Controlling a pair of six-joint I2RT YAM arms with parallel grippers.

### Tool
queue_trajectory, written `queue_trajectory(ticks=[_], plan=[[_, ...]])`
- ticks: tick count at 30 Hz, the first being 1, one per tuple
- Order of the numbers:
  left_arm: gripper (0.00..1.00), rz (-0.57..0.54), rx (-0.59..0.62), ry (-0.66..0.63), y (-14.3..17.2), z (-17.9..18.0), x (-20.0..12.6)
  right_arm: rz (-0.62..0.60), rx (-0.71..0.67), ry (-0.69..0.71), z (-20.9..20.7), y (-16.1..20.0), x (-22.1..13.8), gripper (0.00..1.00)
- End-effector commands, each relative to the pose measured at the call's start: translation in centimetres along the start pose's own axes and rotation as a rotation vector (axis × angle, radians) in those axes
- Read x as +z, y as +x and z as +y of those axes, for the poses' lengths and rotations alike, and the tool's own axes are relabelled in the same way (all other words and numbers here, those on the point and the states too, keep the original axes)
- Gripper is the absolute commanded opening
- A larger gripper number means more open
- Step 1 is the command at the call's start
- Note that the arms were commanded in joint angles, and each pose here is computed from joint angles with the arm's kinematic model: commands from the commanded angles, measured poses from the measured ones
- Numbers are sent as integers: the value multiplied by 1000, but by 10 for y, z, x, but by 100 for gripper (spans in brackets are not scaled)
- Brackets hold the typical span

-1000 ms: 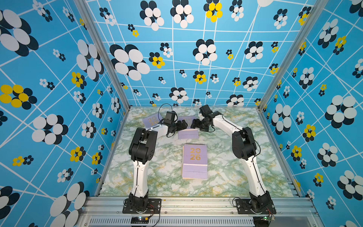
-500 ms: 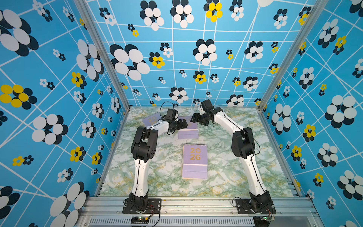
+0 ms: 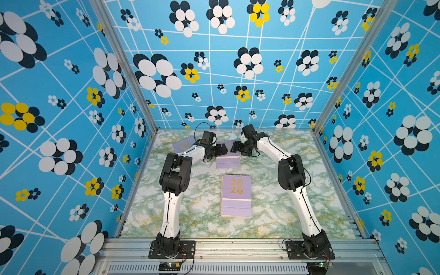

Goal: Stack the calendars
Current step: Pick up the calendar at the center of the board.

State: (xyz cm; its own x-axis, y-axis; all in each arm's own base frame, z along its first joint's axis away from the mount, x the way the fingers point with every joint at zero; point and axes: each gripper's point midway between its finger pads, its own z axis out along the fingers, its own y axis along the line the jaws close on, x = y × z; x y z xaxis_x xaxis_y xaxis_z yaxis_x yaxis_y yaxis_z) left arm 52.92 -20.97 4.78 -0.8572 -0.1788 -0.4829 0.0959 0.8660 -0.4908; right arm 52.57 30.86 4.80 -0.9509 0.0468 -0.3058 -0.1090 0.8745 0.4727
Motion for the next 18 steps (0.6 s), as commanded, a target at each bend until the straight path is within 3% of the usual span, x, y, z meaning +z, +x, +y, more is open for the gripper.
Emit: queue_trajectory(ticks=[1,12,18], plan=[[95,69,-17,-2,18,6,15,37,-8,-21,8,10,9,82],[94,81,-16,54,21,-8,19,61,-16,-86,25,17,10,81],[93,78,-3,79,20,-13,15,-10,-46,-150,47,4,-18,77]])
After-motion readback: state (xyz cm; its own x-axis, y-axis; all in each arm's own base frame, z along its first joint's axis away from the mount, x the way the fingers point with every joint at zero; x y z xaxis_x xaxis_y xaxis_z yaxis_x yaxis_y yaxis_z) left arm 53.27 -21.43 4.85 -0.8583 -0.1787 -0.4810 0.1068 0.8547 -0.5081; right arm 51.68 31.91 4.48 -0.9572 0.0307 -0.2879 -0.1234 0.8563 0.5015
